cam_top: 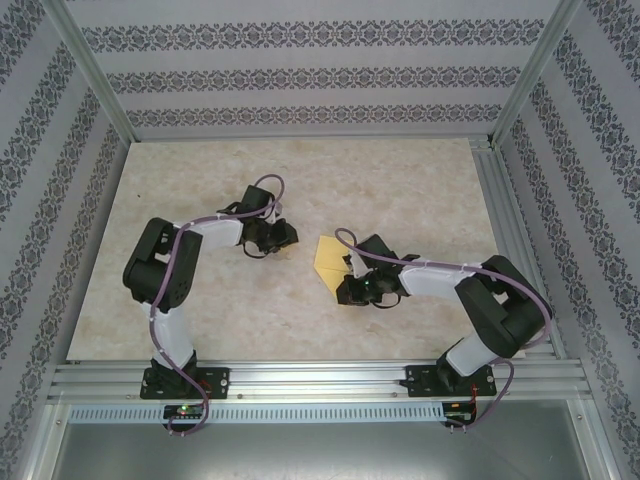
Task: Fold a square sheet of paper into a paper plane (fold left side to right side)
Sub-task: Third fold the triangle at the center of the table.
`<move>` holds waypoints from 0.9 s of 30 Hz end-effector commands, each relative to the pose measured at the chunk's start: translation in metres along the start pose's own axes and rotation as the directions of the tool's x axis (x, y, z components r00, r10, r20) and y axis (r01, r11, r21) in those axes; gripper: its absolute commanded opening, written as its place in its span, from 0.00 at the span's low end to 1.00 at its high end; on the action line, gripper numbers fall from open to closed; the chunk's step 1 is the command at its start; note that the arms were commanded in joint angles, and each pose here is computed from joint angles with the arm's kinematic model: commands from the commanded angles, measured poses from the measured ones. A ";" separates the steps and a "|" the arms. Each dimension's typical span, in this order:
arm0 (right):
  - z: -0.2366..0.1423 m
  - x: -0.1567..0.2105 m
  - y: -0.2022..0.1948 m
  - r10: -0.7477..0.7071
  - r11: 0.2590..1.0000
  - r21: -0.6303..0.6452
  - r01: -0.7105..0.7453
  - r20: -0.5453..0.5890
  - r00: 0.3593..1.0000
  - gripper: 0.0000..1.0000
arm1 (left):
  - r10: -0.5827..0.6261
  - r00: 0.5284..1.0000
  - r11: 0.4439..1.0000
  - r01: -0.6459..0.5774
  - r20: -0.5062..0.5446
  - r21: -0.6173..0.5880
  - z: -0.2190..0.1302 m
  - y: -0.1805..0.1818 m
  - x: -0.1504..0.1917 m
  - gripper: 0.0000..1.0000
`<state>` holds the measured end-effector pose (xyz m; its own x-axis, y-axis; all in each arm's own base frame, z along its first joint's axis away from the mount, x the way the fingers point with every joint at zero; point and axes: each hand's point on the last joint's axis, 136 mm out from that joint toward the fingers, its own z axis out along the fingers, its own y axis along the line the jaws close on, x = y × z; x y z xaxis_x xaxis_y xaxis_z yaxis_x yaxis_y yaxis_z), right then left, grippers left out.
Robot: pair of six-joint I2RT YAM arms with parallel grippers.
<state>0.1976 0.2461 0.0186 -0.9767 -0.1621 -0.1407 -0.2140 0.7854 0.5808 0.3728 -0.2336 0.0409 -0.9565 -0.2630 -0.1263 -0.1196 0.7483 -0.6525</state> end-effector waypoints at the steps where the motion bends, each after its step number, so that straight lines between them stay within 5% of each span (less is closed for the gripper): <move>1: -0.025 -0.006 0.019 -0.078 0.997 -0.009 0.079 0.034 0.996 0.17 | -0.002 1.000 0.999 0.001 0.028 0.050 -0.019 -0.013 0.006 0.32; 12: -0.079 -0.073 0.022 -0.076 0.997 -0.003 0.079 0.259 0.963 0.22 | -0.068 0.998 0.986 0.069 -0.009 0.153 -0.031 -0.034 0.047 0.51; 14: -0.073 -0.081 0.029 -0.090 0.995 -0.012 0.096 0.254 0.963 0.23 | -0.065 0.998 0.987 0.067 -0.017 0.147 -0.026 -0.036 0.053 0.52; 19: -0.053 -0.090 0.010 -0.096 0.993 0.082 0.081 0.209 0.973 0.42 | -0.068 0.997 0.988 0.073 -0.040 0.135 -0.011 -0.036 0.063 0.53; 27: -0.023 -0.083 0.003 -0.095 0.995 0.046 0.090 0.117 0.989 0.40 | -0.066 0.995 0.990 0.075 -0.070 0.123 0.004 -0.037 0.068 0.54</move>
<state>0.2730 0.2380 0.0465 -0.9593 -0.1270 -0.2523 -0.2451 0.8180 0.5204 0.3088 -0.2702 0.0479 -0.9612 -0.2756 -0.0154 -0.1783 0.6625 -0.7275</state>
